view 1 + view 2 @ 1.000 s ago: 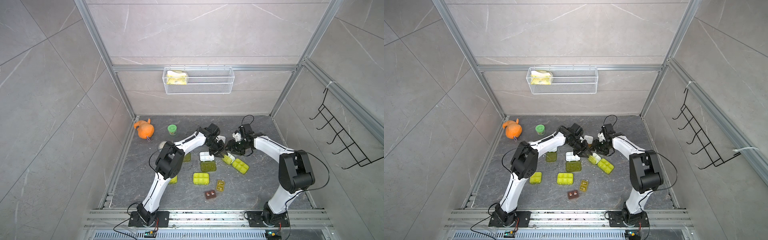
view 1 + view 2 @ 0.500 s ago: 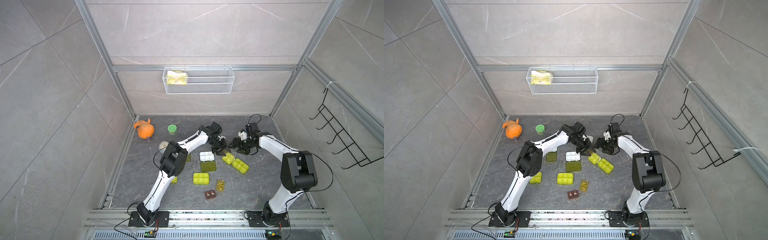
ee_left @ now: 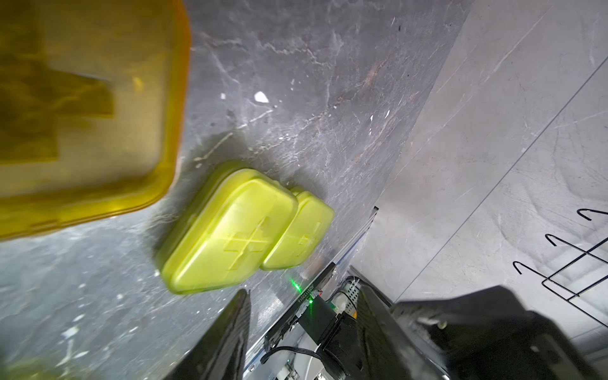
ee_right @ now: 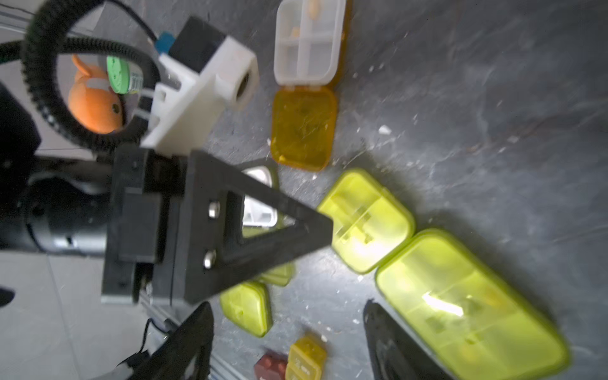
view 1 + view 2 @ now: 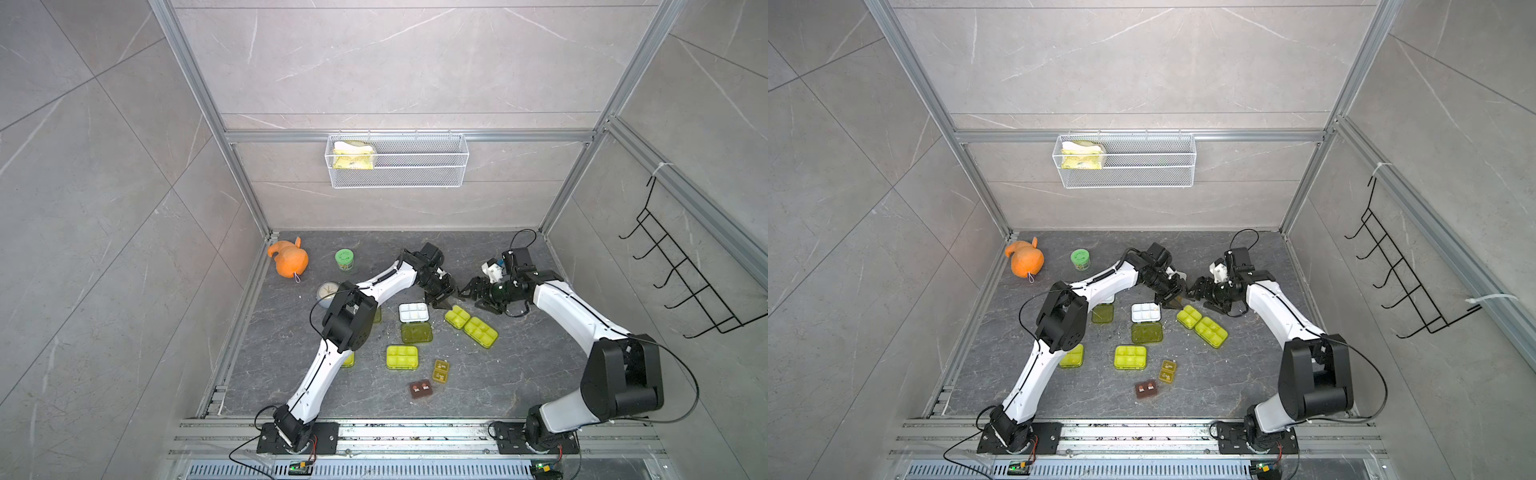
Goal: Close pillboxes
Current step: Close the lid on the pillbox.
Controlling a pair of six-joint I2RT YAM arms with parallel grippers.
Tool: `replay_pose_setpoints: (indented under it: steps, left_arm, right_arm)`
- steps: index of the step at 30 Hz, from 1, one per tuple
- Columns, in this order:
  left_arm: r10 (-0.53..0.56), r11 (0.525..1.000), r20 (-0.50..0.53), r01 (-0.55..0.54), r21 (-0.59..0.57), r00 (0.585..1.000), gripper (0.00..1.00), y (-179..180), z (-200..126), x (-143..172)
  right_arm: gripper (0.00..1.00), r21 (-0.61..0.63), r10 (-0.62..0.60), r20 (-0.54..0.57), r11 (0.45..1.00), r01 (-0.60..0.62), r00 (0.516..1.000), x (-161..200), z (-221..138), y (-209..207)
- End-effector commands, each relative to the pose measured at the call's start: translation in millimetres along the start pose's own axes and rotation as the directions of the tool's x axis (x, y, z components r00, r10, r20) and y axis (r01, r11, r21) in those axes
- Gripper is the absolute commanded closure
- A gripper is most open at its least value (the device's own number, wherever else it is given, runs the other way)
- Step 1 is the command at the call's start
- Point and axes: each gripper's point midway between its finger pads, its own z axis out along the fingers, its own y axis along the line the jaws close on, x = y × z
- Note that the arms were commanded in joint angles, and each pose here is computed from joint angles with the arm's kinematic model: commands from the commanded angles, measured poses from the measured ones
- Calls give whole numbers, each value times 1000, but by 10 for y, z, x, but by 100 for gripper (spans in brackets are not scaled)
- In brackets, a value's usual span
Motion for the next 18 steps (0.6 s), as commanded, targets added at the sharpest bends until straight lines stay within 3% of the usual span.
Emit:
replay_pose_setpoints:
  steps: [1,4,9,18]
  left_arm:
    - [73,995,105,-79,56,992,45,-216,-625,-11]
    - [47,996,139,-56,64,989,43,-69,-802,-38]
    - [61,995,134,-70,64,989,43,-29,-800,-40]
    - [106,989,118,-117,95,987,42,-200,-641,-94]
  right_arm:
    - [26,-79,77,-149,993,-89,986,528,26,123]
    - [26,-79,89,-207,991,-108,974,844,93,126]
    - [26,-52,159,-247,983,-177,956,1101,305,-74]
    - [26,5,171,-207,985,-174,963,966,580,-281]
